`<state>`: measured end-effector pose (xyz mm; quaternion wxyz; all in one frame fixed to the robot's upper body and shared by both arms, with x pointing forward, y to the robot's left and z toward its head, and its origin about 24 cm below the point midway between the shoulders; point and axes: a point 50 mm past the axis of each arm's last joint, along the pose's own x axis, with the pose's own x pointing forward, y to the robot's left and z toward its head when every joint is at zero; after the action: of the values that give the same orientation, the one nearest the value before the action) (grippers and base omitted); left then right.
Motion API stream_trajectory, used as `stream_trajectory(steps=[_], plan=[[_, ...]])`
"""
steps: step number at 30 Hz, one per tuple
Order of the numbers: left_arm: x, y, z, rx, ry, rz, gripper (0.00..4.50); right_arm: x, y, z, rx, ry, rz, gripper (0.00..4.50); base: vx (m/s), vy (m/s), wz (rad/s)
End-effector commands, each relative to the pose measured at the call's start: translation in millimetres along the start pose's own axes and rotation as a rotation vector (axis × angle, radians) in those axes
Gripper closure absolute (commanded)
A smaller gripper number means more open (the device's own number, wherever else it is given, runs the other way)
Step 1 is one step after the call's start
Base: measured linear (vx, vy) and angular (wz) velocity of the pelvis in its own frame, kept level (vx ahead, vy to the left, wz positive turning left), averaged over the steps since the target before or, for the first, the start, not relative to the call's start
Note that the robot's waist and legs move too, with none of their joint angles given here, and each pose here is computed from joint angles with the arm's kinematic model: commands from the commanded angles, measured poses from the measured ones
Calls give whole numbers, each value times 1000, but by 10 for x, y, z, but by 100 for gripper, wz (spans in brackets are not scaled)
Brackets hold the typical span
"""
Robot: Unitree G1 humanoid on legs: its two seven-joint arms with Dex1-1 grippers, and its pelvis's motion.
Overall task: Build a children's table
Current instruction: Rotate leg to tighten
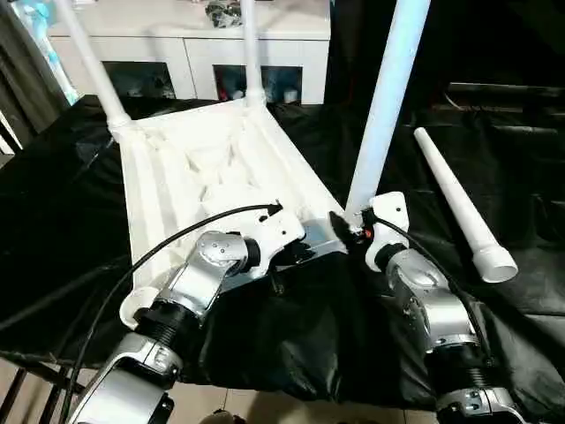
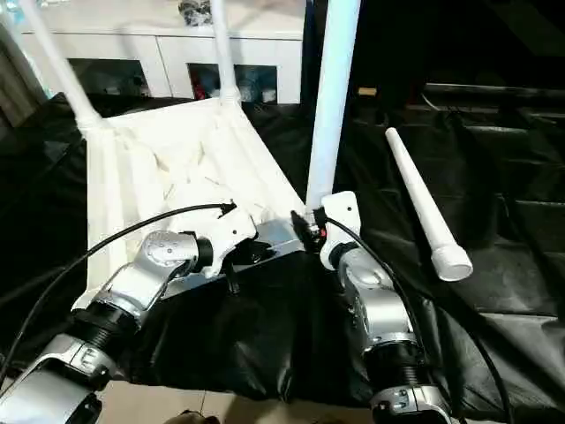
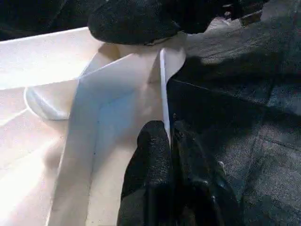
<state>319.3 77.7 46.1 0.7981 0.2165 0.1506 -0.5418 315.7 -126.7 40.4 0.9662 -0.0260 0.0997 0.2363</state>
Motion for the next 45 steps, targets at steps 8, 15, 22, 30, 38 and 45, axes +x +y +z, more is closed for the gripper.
stream_trajectory(steps=[8, 15, 22, 30, 38, 45], plan=[[-186, -1, 53, 118, -38, -132, 450, -162, 44, -40, -191, 75, 402, 67, 0, 0, 0], [-352, 32, -31, 153, -4, -209, 450, -313, -110, 37, -244, 110, 575, 95, 0, 0, 0], [-452, 50, -103, 174, 29, -246, 450, -335, -165, 93, -255, 115, 639, 146, 0, 0, 0], [-503, 63, -140, 172, 39, -262, 450, -340, -119, 90, -238, 115, 693, 176, 0, 0, 0], [-332, 32, -75, 118, -2, -184, 450, -320, 59, -47, -138, 76, 590, 176, 0, 0, 0], [-4, -47, 70, 70, -34, -76, 450, -105, 259, -127, -35, 29, 321, 177, 0, 0, 0]])
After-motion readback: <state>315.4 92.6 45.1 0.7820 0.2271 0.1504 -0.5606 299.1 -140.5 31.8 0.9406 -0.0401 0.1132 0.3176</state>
